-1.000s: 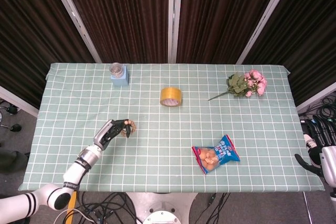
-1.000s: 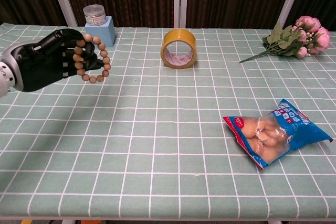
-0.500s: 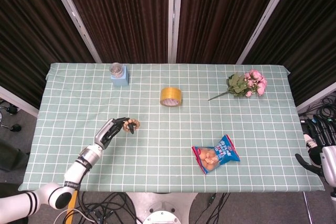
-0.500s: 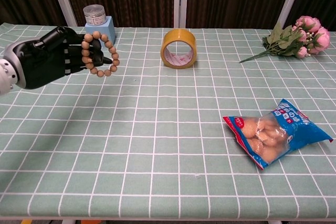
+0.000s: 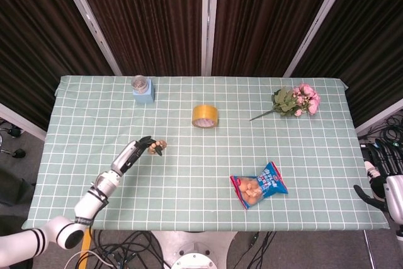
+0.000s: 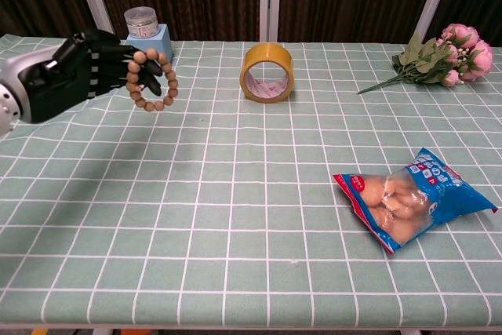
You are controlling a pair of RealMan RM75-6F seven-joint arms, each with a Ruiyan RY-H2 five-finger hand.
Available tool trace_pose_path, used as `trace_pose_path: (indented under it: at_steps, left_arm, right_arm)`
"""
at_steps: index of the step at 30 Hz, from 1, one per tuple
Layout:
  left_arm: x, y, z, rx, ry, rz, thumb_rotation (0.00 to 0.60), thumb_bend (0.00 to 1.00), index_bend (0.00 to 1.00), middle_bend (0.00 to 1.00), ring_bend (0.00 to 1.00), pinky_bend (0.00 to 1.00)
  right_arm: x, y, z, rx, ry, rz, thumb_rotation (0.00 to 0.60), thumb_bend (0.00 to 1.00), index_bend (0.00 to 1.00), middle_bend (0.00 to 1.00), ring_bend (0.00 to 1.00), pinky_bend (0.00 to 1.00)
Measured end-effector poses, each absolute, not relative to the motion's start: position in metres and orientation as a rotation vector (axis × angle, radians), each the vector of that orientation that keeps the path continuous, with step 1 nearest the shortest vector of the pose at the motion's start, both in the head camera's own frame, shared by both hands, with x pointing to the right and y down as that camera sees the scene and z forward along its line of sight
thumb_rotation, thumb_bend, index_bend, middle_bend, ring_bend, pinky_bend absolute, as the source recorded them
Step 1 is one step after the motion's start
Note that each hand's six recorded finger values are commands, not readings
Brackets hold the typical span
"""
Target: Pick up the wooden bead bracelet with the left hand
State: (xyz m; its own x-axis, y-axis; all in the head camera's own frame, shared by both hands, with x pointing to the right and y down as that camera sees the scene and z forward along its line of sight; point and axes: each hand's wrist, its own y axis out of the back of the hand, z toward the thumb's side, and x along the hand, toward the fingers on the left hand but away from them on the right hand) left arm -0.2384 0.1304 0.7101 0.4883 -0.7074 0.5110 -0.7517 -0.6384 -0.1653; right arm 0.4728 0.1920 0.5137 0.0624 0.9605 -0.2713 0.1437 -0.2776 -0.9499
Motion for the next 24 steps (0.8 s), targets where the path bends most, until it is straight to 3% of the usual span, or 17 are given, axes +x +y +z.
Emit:
trace_pose_path:
  at_steps: [3,7,9,13,14,20,24]
  left_arm:
    - [-0.243,0.129,0.715,2.801,-1.292,1.014,0.06,0.44,0.3,0.33,0.13,0.05]
    - [-0.249,0.126,0.717,3.019,-1.292,1.271,0.163,0.35,0.28,0.32,0.13,0.05]
    - [-0.253,0.124,0.716,3.119,-1.296,1.42,0.252,0.32,0.27,0.32,0.13,0.06]
    - [-0.27,0.117,0.706,3.193,-1.383,1.659,0.543,0.31,0.27,0.32,0.13,0.09]
    - [-0.281,0.113,0.699,3.168,-1.449,1.712,0.582,0.31,0.27,0.32,0.13,0.09]
    - [-0.371,0.1,0.661,2.889,-1.749,2.0,0.6,0.31,0.27,0.32,0.13,0.08]
    - [-0.431,0.115,0.634,2.691,-1.857,2.121,0.6,0.31,0.28,0.31,0.13,0.07]
  right_arm:
    - [0.473,0.192,0.515,-1.555,-1.143,1.306,0.6,0.09,0.0,0.02,0.0,0.0]
    - [0.474,0.192,0.516,-1.559,-1.144,1.305,0.6,0.09,0.0,0.02,0.0,0.0]
    - [0.474,0.192,0.517,-1.562,-1.143,1.304,0.6,0.09,0.0,0.02,0.0,0.0]
    - [0.475,0.192,0.518,-1.571,-1.143,1.309,0.6,0.1,0.0,0.02,0.0,0.0]
    - [0.476,0.192,0.519,-1.574,-1.141,1.313,0.6,0.1,0.0,0.02,0.0,0.0]
    - [0.483,0.194,0.525,-1.595,-1.119,1.374,0.6,0.1,0.0,0.02,0.0,0.0]
    - [0.483,0.194,0.533,-1.625,-1.115,1.391,0.6,0.11,0.0,0.03,0.0,0.0]
